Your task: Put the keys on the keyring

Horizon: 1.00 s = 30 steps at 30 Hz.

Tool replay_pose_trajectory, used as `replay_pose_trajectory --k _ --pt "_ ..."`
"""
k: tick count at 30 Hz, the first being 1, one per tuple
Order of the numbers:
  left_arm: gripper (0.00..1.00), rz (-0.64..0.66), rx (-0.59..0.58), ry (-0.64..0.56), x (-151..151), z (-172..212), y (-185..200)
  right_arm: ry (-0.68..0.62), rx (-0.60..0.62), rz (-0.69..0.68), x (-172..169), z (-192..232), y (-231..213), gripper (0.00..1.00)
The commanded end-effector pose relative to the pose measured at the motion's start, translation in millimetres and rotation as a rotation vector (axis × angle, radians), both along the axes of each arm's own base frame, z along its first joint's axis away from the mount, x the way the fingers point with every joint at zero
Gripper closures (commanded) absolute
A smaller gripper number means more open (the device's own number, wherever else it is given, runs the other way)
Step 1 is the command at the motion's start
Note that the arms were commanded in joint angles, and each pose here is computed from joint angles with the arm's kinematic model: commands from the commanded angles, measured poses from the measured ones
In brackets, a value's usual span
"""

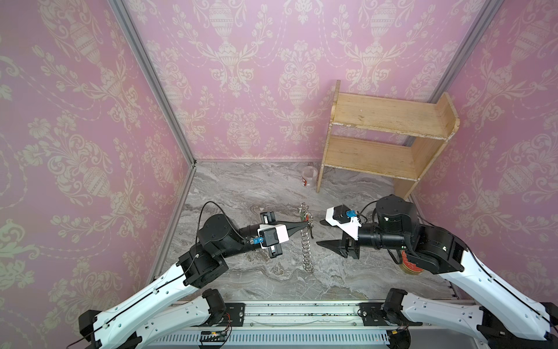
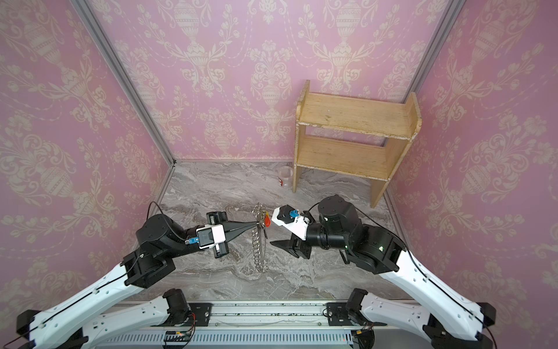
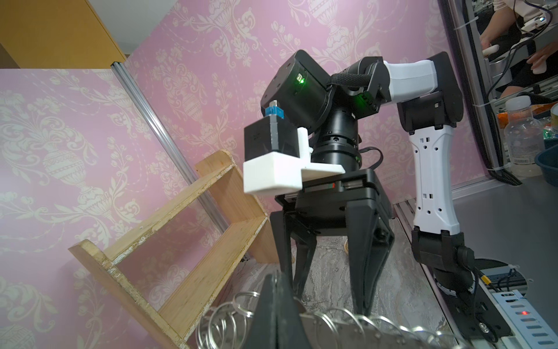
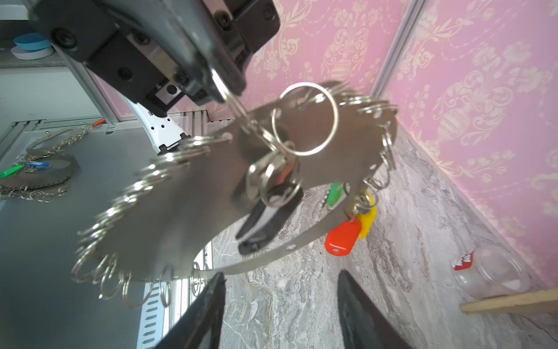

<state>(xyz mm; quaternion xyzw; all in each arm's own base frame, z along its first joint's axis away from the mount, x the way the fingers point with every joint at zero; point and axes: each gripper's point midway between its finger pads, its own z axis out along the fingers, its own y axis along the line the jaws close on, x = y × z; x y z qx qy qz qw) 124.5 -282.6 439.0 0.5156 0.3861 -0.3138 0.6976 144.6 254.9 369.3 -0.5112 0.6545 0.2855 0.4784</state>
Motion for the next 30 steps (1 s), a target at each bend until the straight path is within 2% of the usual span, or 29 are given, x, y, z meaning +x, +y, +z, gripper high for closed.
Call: replay_pose_trajectory --k 1,5,8,10,14,30 --pt "1.00 -0.035 -0.076 -0.022 -6.5 17.0 6.9 -0.113 0.040 -0.027 -1.2 29.6 -16.3 0.39" --pt "1.00 -0.071 -0.086 0.000 -4.9 17.8 5.6 -0.207 0.098 -0.020 -1.1 52.5 -17.1 0.44" --pt "1.00 -0.102 -0.097 0.015 -5.3 19.3 3.5 -0.254 0.164 0.037 -6.6 66.2 -8.7 0.51" --pt "1.00 -0.128 -0.104 0.028 -6.4 19.7 1.4 -0.273 0.188 0.074 -9.8 70.4 -3.0 0.56" --pt "1.00 -0.191 -0.101 0.077 -8.0 16.1 -5.8 -0.316 0.230 0.089 -9.9 72.5 0.7 0.59" --pt "1.00 -0.255 -0.139 0.194 5.0 2.3 -15.7 -0.248 0.195 0.112 -11.4 49.3 5.8 0.73"
